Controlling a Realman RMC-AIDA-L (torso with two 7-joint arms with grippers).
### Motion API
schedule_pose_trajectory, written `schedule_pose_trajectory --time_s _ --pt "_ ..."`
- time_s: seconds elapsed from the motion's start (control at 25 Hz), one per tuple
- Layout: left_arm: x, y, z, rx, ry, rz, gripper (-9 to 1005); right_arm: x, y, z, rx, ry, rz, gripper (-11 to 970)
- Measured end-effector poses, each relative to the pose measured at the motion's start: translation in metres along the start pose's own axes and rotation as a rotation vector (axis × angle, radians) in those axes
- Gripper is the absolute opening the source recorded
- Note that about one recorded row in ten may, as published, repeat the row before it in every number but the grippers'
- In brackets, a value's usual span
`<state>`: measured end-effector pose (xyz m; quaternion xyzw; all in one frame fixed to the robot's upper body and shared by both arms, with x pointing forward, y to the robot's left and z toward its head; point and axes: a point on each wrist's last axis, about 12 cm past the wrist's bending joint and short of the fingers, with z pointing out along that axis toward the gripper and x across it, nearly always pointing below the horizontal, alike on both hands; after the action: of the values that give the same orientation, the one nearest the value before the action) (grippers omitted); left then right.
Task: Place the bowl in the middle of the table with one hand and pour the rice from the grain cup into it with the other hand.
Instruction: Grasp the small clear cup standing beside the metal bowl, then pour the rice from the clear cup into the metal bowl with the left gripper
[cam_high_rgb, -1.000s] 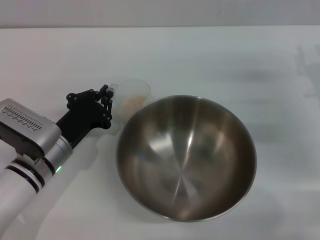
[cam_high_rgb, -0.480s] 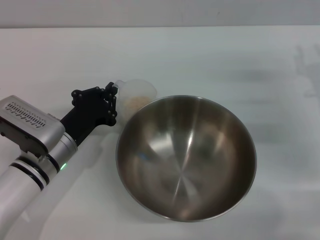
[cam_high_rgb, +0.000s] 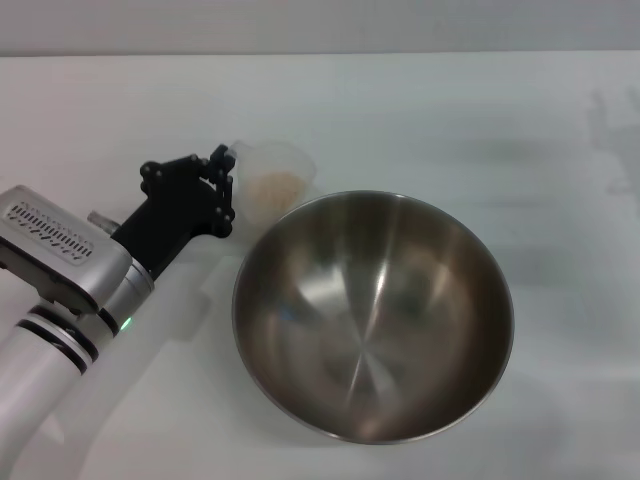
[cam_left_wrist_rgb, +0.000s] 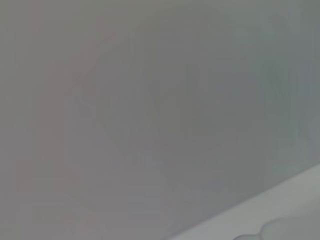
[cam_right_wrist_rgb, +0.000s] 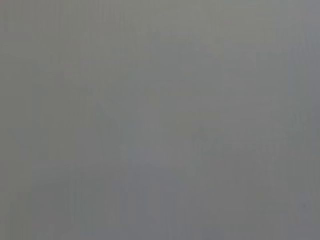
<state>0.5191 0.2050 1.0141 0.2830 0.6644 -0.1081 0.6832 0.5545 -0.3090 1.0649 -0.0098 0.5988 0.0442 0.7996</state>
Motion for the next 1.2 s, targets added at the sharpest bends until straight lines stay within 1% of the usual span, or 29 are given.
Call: schedule_pose_trajectory --time_s 0.04,0.2,0.48,0.6,0.64,0.68,0.84,0.96,1.0,1.04,1.2 --pt "0.000 0.000 0.000 0.000 0.000 0.000 23 0.000 0.000 0.000 0.000 0.000 0.000 478" --pt "-0.010 0.005 0.001 -0.037 -0.082 0.096 24 -0.001 0.001 0.002 -0.002 -0.005 0.001 478" --pt "-0.035 0.009 0.000 -0.078 -0.284 0.275 26 -0.002 0.001 0.004 -0.003 -0.009 0.000 478" --pt "-0.042 0.007 -0.002 -0.077 -0.353 0.349 26 -0.003 0.001 0.007 -0.006 -0.012 -0.010 478" --pt "-0.042 0.007 -0.002 -0.077 -0.353 0.349 27 -0.003 0.001 0.007 -0.006 -0.012 -0.010 478" --pt "-0.046 0.003 -0.004 -0.068 -0.392 0.413 27 -0.003 0.001 0.008 -0.006 -0.012 -0.012 478" --pt "-0.051 -0.002 -0.006 -0.066 -0.444 0.526 28 -0.003 0.000 0.009 -0.007 -0.012 -0.018 477" --pt "-0.054 -0.006 -0.008 -0.063 -0.484 0.582 29 -0.004 0.000 0.012 -0.010 -0.014 -0.025 477" --pt "-0.056 -0.009 -0.010 -0.057 -0.511 0.621 29 -0.005 0.000 0.013 -0.011 -0.016 -0.033 477" --pt "-0.056 -0.009 -0.010 -0.057 -0.511 0.621 29 -0.005 0.000 0.013 -0.012 -0.017 -0.042 477" --pt "-0.057 -0.016 -0.012 -0.029 -0.544 0.742 30 -0.006 0.002 0.017 -0.017 -0.025 -0.068 477"
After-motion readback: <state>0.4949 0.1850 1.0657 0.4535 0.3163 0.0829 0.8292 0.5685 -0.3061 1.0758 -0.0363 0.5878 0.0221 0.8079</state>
